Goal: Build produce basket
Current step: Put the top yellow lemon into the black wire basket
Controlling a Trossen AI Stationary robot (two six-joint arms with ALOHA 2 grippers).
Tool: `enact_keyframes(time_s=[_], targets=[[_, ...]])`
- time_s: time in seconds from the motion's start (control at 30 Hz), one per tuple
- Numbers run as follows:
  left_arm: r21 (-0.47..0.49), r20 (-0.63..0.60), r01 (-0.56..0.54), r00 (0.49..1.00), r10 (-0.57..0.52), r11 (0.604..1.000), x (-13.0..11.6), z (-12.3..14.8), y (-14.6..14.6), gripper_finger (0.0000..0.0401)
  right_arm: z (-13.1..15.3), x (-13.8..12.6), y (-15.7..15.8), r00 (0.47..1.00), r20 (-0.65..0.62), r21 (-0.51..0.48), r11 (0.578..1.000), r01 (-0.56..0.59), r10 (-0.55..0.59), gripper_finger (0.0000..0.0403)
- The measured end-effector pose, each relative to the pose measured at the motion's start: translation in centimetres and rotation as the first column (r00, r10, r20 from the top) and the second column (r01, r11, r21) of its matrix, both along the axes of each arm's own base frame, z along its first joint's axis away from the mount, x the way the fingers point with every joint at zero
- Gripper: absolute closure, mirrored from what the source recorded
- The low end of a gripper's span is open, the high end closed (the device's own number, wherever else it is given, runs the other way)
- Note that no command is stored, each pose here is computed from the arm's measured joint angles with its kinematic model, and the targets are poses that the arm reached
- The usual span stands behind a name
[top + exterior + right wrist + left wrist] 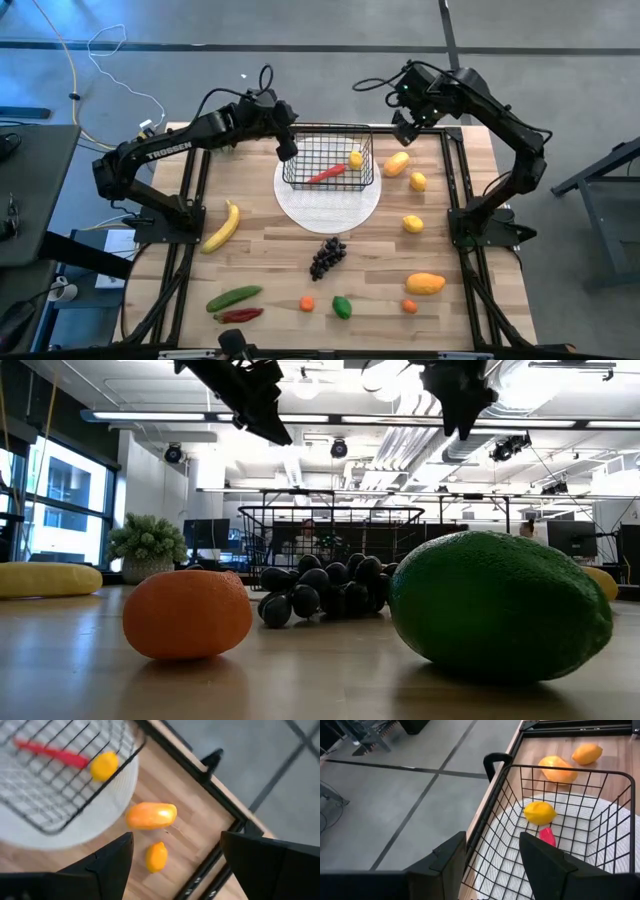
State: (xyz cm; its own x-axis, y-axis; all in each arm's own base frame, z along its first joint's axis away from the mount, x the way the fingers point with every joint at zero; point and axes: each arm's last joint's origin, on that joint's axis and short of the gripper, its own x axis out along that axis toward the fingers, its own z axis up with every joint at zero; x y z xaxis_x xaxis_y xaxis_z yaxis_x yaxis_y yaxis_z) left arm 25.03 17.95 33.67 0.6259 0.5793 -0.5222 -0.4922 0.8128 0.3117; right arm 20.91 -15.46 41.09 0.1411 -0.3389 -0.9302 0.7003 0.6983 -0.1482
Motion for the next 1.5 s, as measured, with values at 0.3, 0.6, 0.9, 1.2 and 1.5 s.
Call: enact_keyframes(time_s=[0.3,0.6,0.9,1.2,1.5], targets=[[-0.011,-0.012,-0.002,1.000,0.002,1.000,-0.1,-0.1,0.0,0.0229,-4.7,0.0,-0.7,0.976,-0.155,0.144,0.981,-0.129,0.151,0.0121],[-0.019,-0.024,-0.003,1.000,0.003,1.000,-0.1,-0.3,-0.1,0.0229,-9.9,-0.1,-0.6,0.915,-0.266,0.277,0.933,-0.228,0.303,0.0121],[-0.021,-0.026,-0.004,1.000,0.003,1.000,-0.1,-0.3,-0.1,0.0229,-12.9,0.2,-1.4,0.950,-0.205,0.262,0.948,-0.177,0.235,0.0121],[-0.024,-0.030,-0.003,1.000,0.003,1.000,-0.1,-0.3,-0.1,0.0229,-14.7,-1.4,-2.9,0.986,-0.145,0.337,0.933,0.126,-0.081,0.0121],[-0.013,-0.040,0.007,0.999,-0.007,1.000,-0.1,-0.3,-0.1,0.0229,-19.0,-3.5,-2.1,0.915,-0.276,0.414,0.824,0.388,-0.293,0.0121]])
